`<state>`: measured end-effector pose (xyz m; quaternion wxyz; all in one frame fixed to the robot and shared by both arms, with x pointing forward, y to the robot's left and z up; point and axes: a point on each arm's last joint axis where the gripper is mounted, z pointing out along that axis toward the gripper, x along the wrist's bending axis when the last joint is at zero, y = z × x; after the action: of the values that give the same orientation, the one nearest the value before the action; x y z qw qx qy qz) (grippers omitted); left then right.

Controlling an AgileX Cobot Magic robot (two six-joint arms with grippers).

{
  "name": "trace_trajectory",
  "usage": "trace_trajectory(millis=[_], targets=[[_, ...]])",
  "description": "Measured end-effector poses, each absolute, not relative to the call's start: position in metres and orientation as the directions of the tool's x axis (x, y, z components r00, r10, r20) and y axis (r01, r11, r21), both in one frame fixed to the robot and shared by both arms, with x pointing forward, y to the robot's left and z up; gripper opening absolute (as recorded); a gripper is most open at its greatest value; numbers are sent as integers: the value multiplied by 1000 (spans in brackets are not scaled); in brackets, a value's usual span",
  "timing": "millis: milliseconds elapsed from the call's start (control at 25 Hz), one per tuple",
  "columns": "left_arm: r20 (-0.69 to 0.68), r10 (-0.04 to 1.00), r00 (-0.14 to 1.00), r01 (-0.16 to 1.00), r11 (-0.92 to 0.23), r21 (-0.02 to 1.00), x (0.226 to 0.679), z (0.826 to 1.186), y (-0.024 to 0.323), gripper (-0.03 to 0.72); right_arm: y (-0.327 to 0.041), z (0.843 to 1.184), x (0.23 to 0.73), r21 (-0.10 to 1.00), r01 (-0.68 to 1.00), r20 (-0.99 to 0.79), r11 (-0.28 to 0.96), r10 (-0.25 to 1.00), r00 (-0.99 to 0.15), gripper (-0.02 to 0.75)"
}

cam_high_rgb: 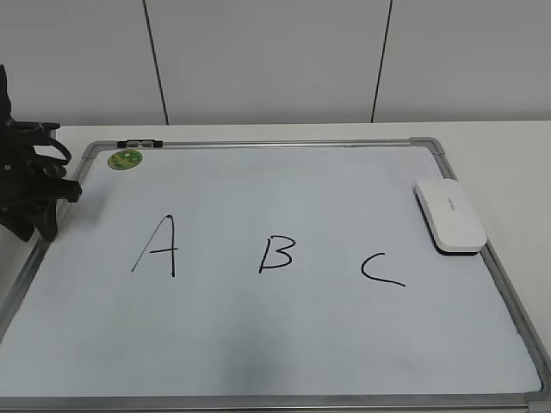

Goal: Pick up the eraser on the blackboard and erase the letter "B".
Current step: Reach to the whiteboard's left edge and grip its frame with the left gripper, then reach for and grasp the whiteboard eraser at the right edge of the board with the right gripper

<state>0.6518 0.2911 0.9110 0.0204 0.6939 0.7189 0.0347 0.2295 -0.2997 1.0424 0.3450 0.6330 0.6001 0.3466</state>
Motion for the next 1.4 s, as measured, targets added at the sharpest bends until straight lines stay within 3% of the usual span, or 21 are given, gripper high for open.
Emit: trace_trajectory(millis=[360,600,680,1120,1400], targets=[[16,999,-38,997,37,69,653,906,291,236,-300,1042,229,853,520,26,-43,999,40,587],[7,999,-44,997,43,69,653,906,290,59,-300,1042,229,853,520,26,-43,999,40,587],[7,999,-44,997,43,69,653,906,290,31,-300,1042,229,853,521,27,-44,999,39,587],[7,999,-44,997,43,69,653,906,290,25,-291,1047,229,848,523,115,-85,993,-24,587],[7,999,-44,997,43,71,654,907,290,25,-284,1063,269,742,670,113,-9,987,-111,587]])
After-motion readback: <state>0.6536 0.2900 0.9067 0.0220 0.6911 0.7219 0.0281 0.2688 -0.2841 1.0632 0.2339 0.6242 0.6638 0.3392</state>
